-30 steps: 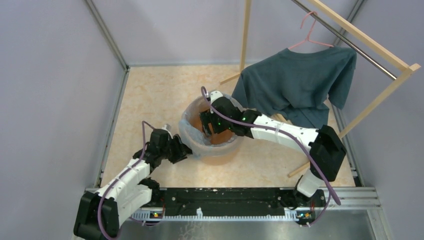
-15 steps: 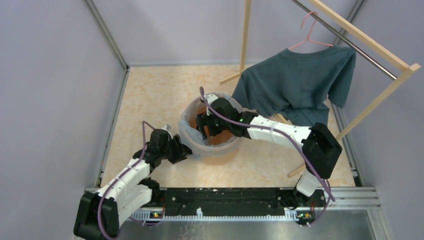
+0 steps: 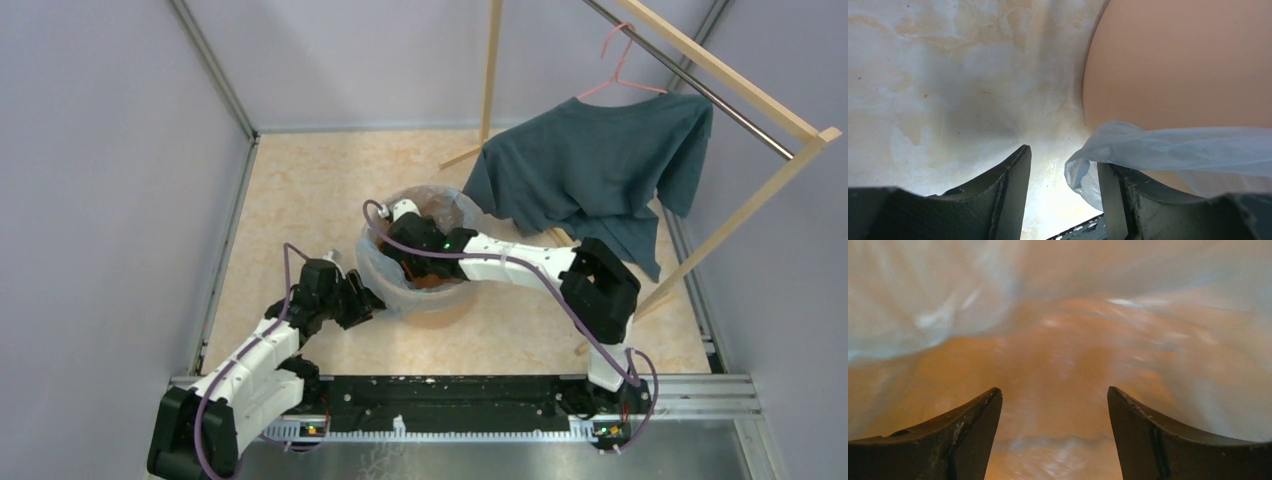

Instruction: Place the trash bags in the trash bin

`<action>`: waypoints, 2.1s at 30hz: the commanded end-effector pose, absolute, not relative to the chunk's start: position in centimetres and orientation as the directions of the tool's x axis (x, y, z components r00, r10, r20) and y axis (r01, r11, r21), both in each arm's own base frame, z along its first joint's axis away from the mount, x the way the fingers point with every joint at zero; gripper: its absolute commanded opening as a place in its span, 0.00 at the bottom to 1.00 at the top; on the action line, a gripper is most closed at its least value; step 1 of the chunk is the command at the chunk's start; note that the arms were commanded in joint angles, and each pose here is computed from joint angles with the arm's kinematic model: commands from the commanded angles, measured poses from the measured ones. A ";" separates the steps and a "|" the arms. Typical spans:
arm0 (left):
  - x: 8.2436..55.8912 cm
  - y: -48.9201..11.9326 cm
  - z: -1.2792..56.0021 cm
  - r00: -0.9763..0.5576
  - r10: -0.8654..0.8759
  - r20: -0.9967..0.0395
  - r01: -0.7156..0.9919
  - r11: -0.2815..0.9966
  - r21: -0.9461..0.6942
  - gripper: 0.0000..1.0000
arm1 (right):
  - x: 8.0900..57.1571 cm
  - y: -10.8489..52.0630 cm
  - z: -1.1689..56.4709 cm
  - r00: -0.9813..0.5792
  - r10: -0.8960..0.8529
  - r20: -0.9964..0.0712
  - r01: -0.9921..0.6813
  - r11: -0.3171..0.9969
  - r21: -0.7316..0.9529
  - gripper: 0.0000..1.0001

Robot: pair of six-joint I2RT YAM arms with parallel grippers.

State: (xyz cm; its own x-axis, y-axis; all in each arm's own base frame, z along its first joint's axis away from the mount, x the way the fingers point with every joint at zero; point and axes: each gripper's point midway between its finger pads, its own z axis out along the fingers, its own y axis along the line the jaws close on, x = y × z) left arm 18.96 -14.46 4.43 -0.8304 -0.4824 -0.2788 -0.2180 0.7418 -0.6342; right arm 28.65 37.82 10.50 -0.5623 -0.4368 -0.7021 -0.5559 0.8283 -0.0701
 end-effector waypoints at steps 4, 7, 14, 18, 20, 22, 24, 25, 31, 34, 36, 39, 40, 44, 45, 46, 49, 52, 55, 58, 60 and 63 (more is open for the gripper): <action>19.8 -14.5 5.9 -0.815 -0.484 -0.318 -0.190 0.742 -0.643 0.58 | 24.8 42.5 12.6 -0.572 -0.350 -0.742 -0.680 0.708 0.190 0.79; 19.8 -14.5 6.0 -0.815 -0.485 -0.318 -0.187 0.739 -0.647 0.59 | 24.8 42.6 14.1 -0.573 -0.323 -0.753 -0.694 0.681 0.235 0.82; 19.8 -14.4 6.0 -0.811 -0.491 -0.318 -0.196 0.740 -0.643 0.59 | 27.0 38.3 11.3 -0.579 -0.344 -0.739 -0.617 0.778 0.121 0.83; 19.8 -14.2 6.0 -0.803 -0.500 -0.326 -0.199 0.740 -0.643 0.59 | 25.8 38.4 8.0 -0.620 -0.381 -0.686 -0.627 0.766 0.141 0.82; 19.8 -14.2 6.0 -0.802 -0.500 -0.327 -0.199 0.740 -0.643 0.59 | 25.4 39.1 7.3 -0.636 -0.369 -0.677 -0.627 0.759 0.175 0.82; 19.8 -14.2 6.0 -0.804 -0.498 -0.325 -0.199 0.741 -0.641 0.58 | 25.5 39.5 7.0 -0.643 -0.362 -0.675 -0.623 0.760 0.185 0.82; 19.8 -14.2 6.0 -0.806 -0.498 -0.321 -0.203 0.741 -0.640 0.58 | 25.8 39.7 6.8 -0.645 -0.368 -0.670 -0.619 0.765 0.177 0.82; 19.7 -14.2 6.0 -0.809 -0.495 -0.318 -0.204 0.743 -0.638 0.58 | 26.0 39.7 7.0 -0.642 -0.377 -0.668 -0.620 0.767 0.163 0.82; 19.6 -13.4 6.3 -0.788 -0.520 -0.331 -0.238 0.752 -0.614 0.65 | 27.1 38.7 12.4 -0.590 -0.360 -0.723 -0.609 0.786 0.106 0.84; 19.5 -13.1 6.9 -0.768 -0.552 -0.324 -0.269 0.738 -0.619 0.70 | 27.2 38.0 14.6 -0.582 -0.344 -0.737 -0.595 0.798 0.097 0.86; 19.4 -12.9 7.4 -0.756 -0.575 -0.312 -0.296 0.727 -0.620 0.72 | 27.1 37.4 15.5 -0.582 -0.344 -0.736 -0.586 0.805 0.087 0.88; 18.9 -12.5 8.2 -0.738 -0.607 -0.295 -0.338 0.711 -0.616 0.76 | 27.1 36.4 16.8 -0.575 -0.355 -0.737 -0.577 0.815 0.057 0.90; 18.9 -12.4 8.6 -0.729 -0.617 -0.295 -0.346 0.704 -0.620 0.78 | 27.0 36.1 17.3 -0.570 -0.360 -0.738 -0.576 0.816 0.048 0.91; 18.7 -11.9 10.8 -0.686 -0.648 -0.330 -0.329 0.681 -0.654 0.89 | 26.9 35.1 19.3 -0.551 -0.373 -0.747 -0.583 0.812 0.025 0.94; 18.7 -11.7 11.6 -0.674 -0.654 -0.343 -0.320 0.678 -0.662 0.91 | 26.8 34.9 20.0 -0.543 -0.376 -0.751 -0.591 0.806 0.024 0.95; 18.6 -11.5 12.4 -0.661 -0.658 -0.360 -0.307 0.676 -0.670 0.93 | 26.6 34.9 20.7 -0.534 -0.376 -0.757 -0.601 0.798 0.028 0.96; 18.4 -11.0 15.8 -0.612 -0.668 -0.423 -0.245 0.669 -0.702 0.97 | 25.9 34.9 23.3 -0.514 -0.371 -0.773 -0.636 0.770 0.053 0.99; 18.3 -10.3 20.3 -0.543 -0.667 -0.510 -0.146 0.673 -0.725 0.98 | 25.3 34.5 26.4 -0.492 -0.340 -0.801 -0.651 0.755 0.080 0.99; 17.9 -9.3 26.3 -0.447 -0.652 -0.613 -0.027 0.695 -0.719 0.98 | 24.6 33.5 29.3 -0.453 -0.280 -0.846 -0.655 0.749 0.103 0.99; 17.3 -7.9 31.5 -0.340 -0.622 -0.705 0.048 0.737 -0.674 0.98 | 23.8 32.3 32.6 -0.390 -0.221 -0.894 -0.674 0.730 0.113 0.99; 17.0 -7.1 34.4 -0.277 -0.602 -0.749 0.080 0.762 -0.643 0.98 | 23.4 31.4 34.7 -0.346 -0.179 -0.921 -0.680 0.725 0.114 0.99; 16.5 -6.5 37.6 -0.214 -0.564 -0.797 0.128 0.793 -0.595 0.99 | 23.3 30.3 36.8 -0.287 -0.139 -0.948 -0.678 0.728 0.099 0.99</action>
State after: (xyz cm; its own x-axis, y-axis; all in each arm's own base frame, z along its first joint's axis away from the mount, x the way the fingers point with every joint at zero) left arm 16.57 -7.97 34.76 -0.2969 -0.6475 -0.7018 0.1035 0.7088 -0.6978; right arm 23.42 31.71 32.36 -0.3966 -0.2210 -0.8910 -0.6668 0.7365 0.1142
